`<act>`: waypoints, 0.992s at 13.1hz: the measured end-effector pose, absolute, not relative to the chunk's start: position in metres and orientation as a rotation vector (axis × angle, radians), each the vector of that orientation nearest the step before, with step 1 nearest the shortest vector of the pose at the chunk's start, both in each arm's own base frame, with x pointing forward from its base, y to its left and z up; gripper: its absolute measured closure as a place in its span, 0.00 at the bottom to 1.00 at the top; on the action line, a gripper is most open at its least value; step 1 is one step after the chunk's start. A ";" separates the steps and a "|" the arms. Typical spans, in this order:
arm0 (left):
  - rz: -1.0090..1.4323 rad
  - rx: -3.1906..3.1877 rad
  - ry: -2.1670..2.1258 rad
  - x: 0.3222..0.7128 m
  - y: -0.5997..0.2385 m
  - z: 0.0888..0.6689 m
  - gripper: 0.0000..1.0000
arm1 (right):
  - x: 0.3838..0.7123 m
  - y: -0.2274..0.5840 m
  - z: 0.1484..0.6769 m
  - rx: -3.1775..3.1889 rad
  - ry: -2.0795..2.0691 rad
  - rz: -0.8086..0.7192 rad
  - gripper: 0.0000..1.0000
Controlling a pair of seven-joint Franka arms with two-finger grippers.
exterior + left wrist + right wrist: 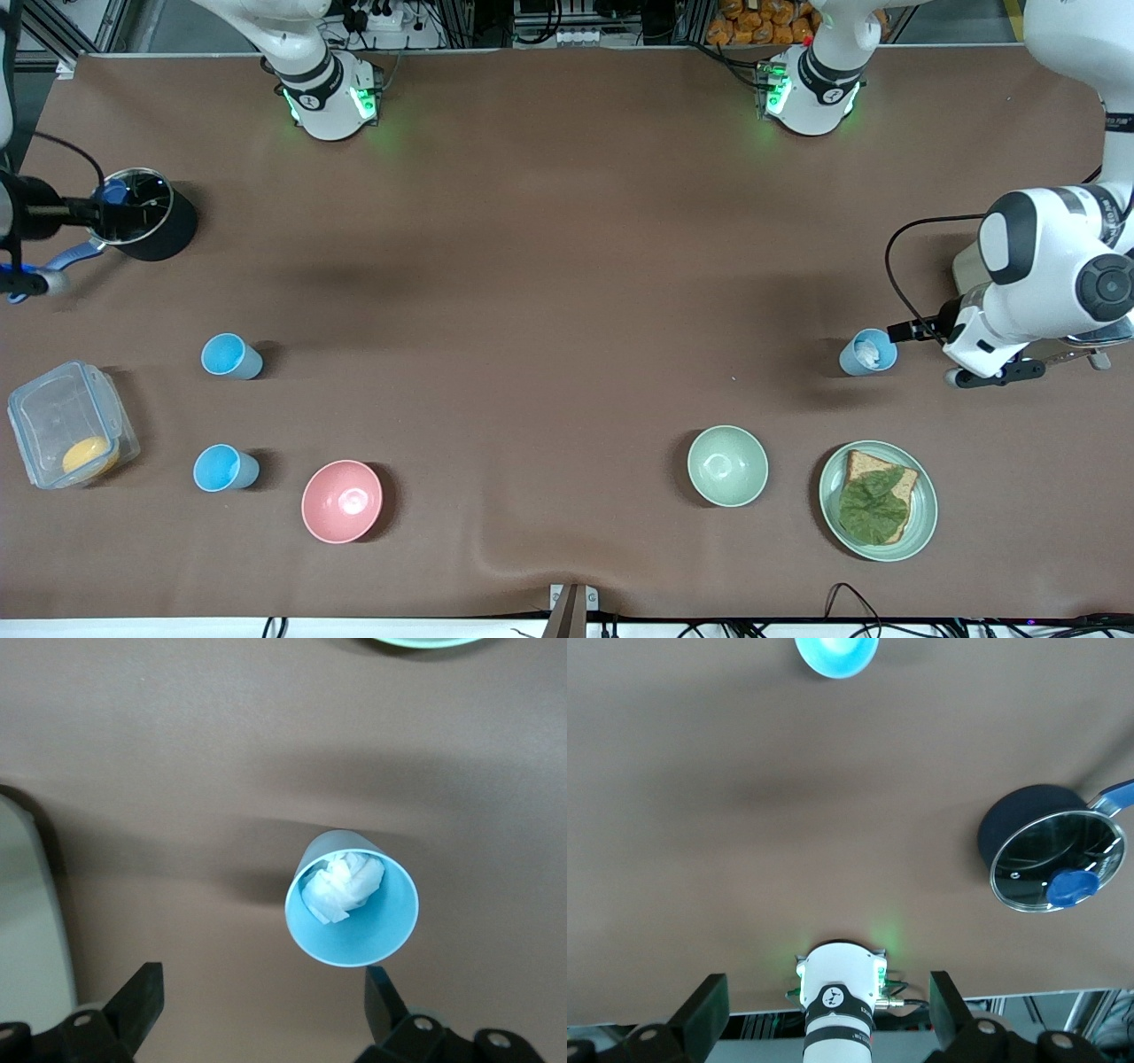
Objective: Stack blue cups with both arms
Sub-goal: 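Reach the left gripper to the tissue cup while the right gripper reaches another cup, then close both grippers around their blue cups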
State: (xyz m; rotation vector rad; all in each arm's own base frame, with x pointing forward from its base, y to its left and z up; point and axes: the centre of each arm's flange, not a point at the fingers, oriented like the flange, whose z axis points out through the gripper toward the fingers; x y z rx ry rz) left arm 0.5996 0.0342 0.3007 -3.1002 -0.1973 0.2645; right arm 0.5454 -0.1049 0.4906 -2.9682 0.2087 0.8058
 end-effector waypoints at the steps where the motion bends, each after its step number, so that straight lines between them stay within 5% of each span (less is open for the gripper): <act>1: 0.274 -3.100 -0.193 0.600 0.032 0.295 0.04 | 0.552 -0.110 0.470 -2.955 0.217 0.839 0.00; 8: 0.258 -3.108 -0.185 0.606 0.030 0.252 0.17 | 0.619 -0.136 0.330 -3.044 0.229 0.669 0.00; 13: 0.268 -3.109 -0.172 0.607 0.025 0.239 0.52 | 0.619 -0.137 0.280 -3.057 0.222 0.631 0.00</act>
